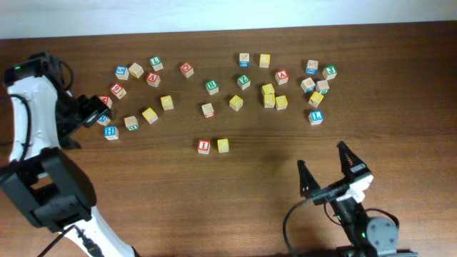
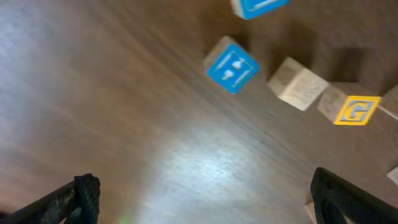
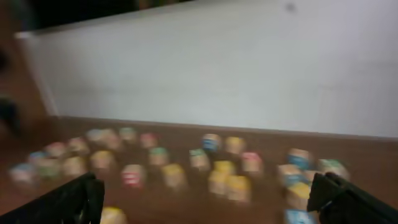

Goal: Spell out ICRA
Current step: 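Raise the left gripper away toward the left side, then move the right gripper over the green R block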

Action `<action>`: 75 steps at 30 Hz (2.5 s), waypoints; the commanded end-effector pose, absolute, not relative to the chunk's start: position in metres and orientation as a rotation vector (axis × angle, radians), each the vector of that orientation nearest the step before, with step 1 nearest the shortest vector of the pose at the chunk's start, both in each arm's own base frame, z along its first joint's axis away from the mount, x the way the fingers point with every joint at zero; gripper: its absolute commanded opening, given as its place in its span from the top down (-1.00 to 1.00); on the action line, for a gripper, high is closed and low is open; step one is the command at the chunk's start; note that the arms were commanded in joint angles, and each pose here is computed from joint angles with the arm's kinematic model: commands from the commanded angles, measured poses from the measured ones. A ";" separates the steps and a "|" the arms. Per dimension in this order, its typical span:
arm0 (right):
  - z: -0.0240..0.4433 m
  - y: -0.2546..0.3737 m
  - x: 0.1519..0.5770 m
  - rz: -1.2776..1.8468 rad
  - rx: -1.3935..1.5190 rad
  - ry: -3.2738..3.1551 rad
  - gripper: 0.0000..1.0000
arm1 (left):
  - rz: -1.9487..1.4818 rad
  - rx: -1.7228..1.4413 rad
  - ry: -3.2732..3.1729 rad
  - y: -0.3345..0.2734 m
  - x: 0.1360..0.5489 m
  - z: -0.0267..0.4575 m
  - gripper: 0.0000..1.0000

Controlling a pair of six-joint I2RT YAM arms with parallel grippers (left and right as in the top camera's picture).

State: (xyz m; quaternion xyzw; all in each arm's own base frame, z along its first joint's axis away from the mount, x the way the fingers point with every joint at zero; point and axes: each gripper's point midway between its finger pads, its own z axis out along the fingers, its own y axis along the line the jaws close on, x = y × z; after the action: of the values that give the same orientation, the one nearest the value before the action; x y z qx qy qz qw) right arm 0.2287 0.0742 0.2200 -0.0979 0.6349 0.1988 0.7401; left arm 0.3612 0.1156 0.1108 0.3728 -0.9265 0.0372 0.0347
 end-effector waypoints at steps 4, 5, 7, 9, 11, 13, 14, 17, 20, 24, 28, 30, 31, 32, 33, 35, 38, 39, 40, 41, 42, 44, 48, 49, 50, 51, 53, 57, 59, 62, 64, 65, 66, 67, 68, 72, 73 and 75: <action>0.322 0.087 0.176 0.609 -0.270 0.969 -0.97 | 0.033 1.248 -2.866 0.143 0.355 0.126 -0.99; 0.345 0.080 0.167 0.586 -0.246 0.916 -0.97 | 0.035 1.311 -2.843 0.147 0.354 0.126 -0.98; 0.396 0.078 0.151 0.496 -0.289 0.845 -0.97 | 0.035 1.330 -2.832 0.151 0.352 0.126 -0.98; 0.432 0.087 0.156 0.428 -0.380 0.887 -0.97 | 0.034 1.330 -2.833 0.151 0.352 0.126 -0.98; 0.454 0.100 0.182 0.425 -0.461 1.001 -0.97 | 0.034 1.330 -2.833 0.151 0.352 0.126 -0.98; 0.467 0.124 0.219 0.541 -0.574 1.136 -0.97 | 0.034 1.330 -2.833 0.151 0.352 0.126 -0.98; 0.469 0.132 0.226 0.582 -0.616 1.161 -0.96 | 0.034 1.329 -2.833 0.151 0.352 0.126 -0.98; 0.486 0.173 0.288 0.806 -0.765 1.297 -0.96 | 0.034 1.330 -2.833 0.151 0.352 0.126 -0.98; 0.458 0.230 0.357 0.926 -0.853 1.511 -0.97 | 0.034 1.329 -2.833 0.151 0.352 0.126 -0.98; 0.382 0.272 0.418 0.815 -0.873 1.858 -0.97 | 0.034 1.330 -2.833 0.151 0.352 0.126 -0.98; 0.304 0.280 0.444 0.773 -0.819 2.119 -0.96 | 0.034 1.330 -2.833 0.151 0.352 0.126 -0.98; 0.293 0.281 0.444 0.789 -0.820 2.149 -0.96 | 0.034 1.330 -2.832 0.151 0.352 0.126 -0.98; 0.296 0.283 0.446 0.787 -0.823 2.131 -0.96 | 0.034 1.330 -2.833 0.151 0.352 0.126 -0.98; 0.297 0.286 0.450 0.773 -0.824 2.112 -0.97 | 0.034 1.330 -2.833 0.151 0.352 0.126 -0.98; 0.293 0.288 0.456 0.733 -0.810 2.114 -0.96 | 0.034 1.330 -2.833 0.151 0.352 0.126 -0.98; 0.263 0.288 0.477 0.559 -0.690 2.208 -0.97 | 0.034 1.330 -2.833 0.151 0.352 0.126 -0.98; 0.222 0.290 0.496 0.343 -0.625 2.275 -0.97 | 0.034 1.330 -2.833 0.151 0.352 0.126 -0.98; 0.211 0.294 0.507 0.296 -0.593 2.266 -0.97 | 0.034 1.330 -2.833 0.151 0.352 0.126 -0.98; 0.206 0.298 0.514 0.282 -0.585 2.246 -0.96 | 0.034 1.329 -2.833 0.151 0.352 0.126 -0.98; 0.200 0.300 0.519 0.263 -0.578 2.242 -0.98 | 0.034 1.330 -2.833 0.151 0.352 0.126 -0.98; 0.184 0.296 0.531 0.213 -0.499 2.259 -1.00 | 0.034 1.329 -2.833 0.151 0.352 0.126 -0.98; 0.155 0.299 0.539 0.214 -0.467 2.289 -1.00 | 0.034 1.331 -2.833 0.151 0.352 0.126 -0.98; 0.104 0.312 0.540 0.260 -0.515 2.355 -0.71 | 0.034 1.329 -2.833 0.151 0.352 0.126 -0.98; 0.098 0.315 0.539 0.276 -0.526 2.361 -0.70 | 0.034 1.330 -2.833 0.151 0.352 0.126 -0.98; 0.092 0.317 0.539 0.289 -0.538 2.365 -0.70 | 0.034 1.329 -2.833 0.151 0.352 0.126 -0.98; 0.086 0.317 0.540 0.286 -0.538 2.370 -0.70 | 0.034 1.330 -2.833 0.151 0.352 0.126 -0.98; 0.074 0.318 0.540 0.282 -0.541 2.387 -0.68 | 0.034 1.330 -2.833 0.151 0.352 0.126 -0.98; 0.048 0.321 0.535 0.281 -0.562 2.425 -0.66 | 0.034 1.330 -2.833 0.151 0.352 0.126 -0.98; 0.040 0.321 0.535 0.278 -0.563 2.434 -0.65 | 0.034 1.330 -2.833 0.151 0.352 0.126 -0.98; 0.034 0.322 0.537 0.277 -0.562 2.432 -0.33 | 0.034 1.330 -2.833 0.151 0.352 0.126 -0.98; 0.028 0.321 0.536 0.274 -0.564 2.443 -0.22 | 0.034 1.330 -2.833 0.151 0.352 0.126 -0.98; 0.021 0.321 0.535 0.271 -0.567 2.454 -0.22 | 0.034 1.330 -2.833 0.151 0.352 0.126 -0.98; 0.016 0.320 0.534 0.268 -0.568 2.463 -0.22 | 0.034 1.330 -2.833 0.151 0.352 0.126 -0.98; 0.011 0.320 0.534 0.265 -0.571 2.472 -0.23 | 0.034 1.330 -2.833 0.151 0.352 0.126 -0.98; 0.009 0.320 0.533 0.265 -0.571 2.475 -0.23 | 0.034 1.330 -2.833 0.151 0.352 0.126 -0.98; 0.011 0.322 0.535 0.269 -0.571 2.460 -0.14 | 0.034 1.330 -2.833 0.151 0.352 0.126 -0.98; 0.012 0.322 0.535 0.270 -0.570 2.458 -0.01 | 0.034 1.330 -2.833 0.151 0.352 0.126 -0.98; 0.013 0.323 0.537 0.272 -0.569 2.452 0.07 | 0.034 1.330 -2.833 0.151 0.352 0.126 -0.98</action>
State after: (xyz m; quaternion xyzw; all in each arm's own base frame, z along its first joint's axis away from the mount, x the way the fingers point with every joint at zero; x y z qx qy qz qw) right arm 0.5394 0.3159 0.0192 -0.2116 0.9239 0.0963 0.3037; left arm 0.3511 0.1484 0.1145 0.4194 -0.9074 0.0126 0.0237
